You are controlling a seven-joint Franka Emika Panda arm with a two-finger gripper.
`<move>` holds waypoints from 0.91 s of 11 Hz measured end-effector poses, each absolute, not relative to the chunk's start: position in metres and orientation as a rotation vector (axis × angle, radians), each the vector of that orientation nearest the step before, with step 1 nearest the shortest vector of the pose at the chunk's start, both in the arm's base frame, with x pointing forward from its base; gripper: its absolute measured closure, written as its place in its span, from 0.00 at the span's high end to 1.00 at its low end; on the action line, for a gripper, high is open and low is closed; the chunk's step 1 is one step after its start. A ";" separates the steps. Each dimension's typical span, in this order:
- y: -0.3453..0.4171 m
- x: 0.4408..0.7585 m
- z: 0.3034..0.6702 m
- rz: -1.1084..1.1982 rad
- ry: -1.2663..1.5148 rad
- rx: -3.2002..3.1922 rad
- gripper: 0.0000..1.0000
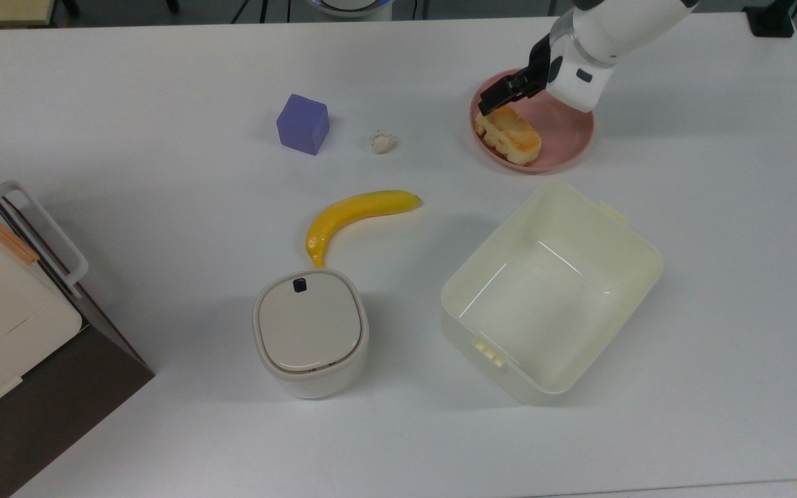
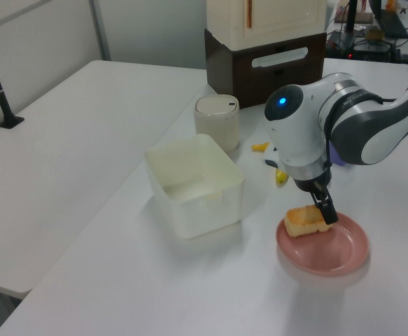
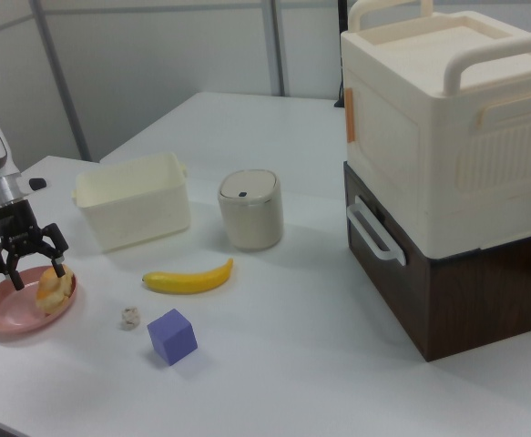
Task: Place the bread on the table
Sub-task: 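Lower the gripper and close it on the bread slice, then lift the bread off the plate and carry it toward the purple cube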
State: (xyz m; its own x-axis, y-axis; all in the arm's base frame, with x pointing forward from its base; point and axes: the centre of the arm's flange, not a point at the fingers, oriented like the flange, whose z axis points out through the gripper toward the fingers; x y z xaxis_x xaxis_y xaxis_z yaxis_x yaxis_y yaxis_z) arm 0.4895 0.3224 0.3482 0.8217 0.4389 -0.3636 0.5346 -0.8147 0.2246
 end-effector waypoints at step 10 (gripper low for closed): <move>0.313 0.499 0.315 -0.478 0.726 2.632 0.63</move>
State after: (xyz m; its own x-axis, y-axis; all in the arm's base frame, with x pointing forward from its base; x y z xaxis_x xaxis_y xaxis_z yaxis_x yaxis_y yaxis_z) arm 0.4990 0.3127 0.3148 0.8099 0.4184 -0.4110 0.5430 -0.7999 0.2557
